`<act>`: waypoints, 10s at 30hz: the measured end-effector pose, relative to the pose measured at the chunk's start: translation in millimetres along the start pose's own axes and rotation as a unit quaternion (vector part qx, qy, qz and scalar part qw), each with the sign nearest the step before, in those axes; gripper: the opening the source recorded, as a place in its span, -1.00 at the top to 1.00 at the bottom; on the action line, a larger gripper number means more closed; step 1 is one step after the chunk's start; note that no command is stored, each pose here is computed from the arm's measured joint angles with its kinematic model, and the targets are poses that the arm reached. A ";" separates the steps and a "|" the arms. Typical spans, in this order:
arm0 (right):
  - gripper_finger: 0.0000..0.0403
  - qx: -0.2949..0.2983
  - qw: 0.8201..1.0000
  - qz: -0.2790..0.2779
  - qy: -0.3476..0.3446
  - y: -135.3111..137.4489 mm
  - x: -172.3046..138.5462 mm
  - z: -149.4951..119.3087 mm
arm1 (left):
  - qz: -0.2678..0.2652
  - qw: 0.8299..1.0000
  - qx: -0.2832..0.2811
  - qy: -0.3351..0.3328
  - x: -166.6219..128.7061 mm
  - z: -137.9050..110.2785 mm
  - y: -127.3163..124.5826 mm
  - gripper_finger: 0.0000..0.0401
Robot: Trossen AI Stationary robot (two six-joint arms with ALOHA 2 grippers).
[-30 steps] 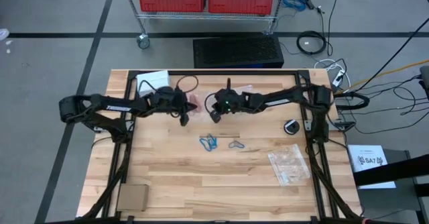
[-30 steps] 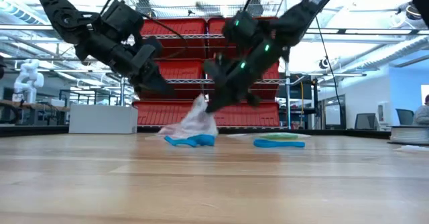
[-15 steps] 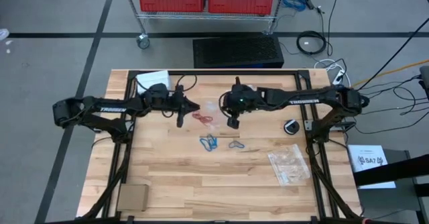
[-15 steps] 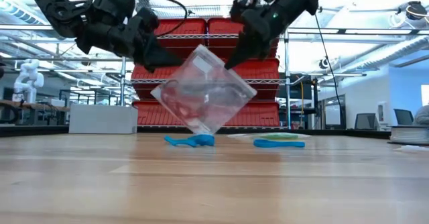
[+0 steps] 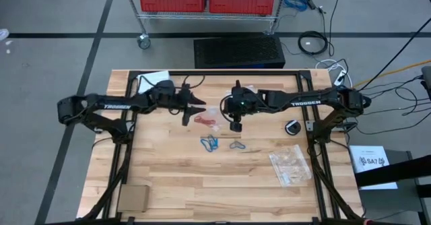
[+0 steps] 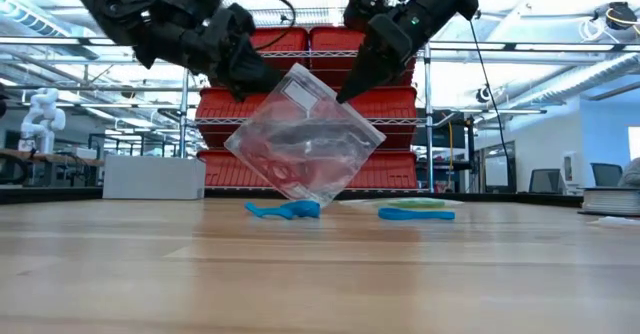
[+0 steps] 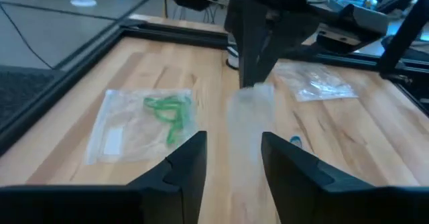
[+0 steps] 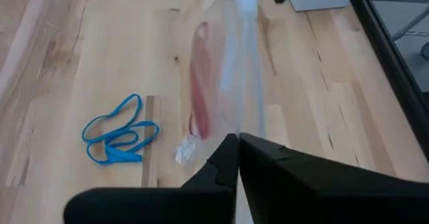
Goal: Sort rubber bands
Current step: Close the top left transparent zip lock bag, then open the bottom right transparent zip lock bag
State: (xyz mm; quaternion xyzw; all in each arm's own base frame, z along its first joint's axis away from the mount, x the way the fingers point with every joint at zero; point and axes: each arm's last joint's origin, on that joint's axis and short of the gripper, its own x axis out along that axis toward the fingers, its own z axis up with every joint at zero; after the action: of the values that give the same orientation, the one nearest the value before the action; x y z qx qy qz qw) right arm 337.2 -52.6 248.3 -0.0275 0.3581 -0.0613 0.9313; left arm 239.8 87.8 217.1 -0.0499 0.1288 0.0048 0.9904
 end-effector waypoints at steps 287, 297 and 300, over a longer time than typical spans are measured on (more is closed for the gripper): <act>0.96 0.280 0.855 -0.086 0.428 166.6 -37.7 -104.7 | 0.131 0.989 0.041 0.061 -1.6 -2.8 4.0 0.18; 0.99 0.166 0.950 -0.040 0.261 126.0 -48.4 -21.0 | -0.114 0.987 0.114 -0.007 5.0 7.2 -26.6 0.18; 0.99 0.154 0.966 -0.018 0.207 113.0 -42.0 -2.6 | -0.127 0.978 0.164 -0.014 10.0 6.4 -41.0 0.18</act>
State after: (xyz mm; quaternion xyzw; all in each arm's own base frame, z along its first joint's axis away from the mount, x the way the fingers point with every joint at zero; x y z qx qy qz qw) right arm 315.2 65.0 263.5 0.1231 0.5287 -0.1365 0.8287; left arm 252.0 47.6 224.7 0.0973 0.1070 -0.1412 0.9794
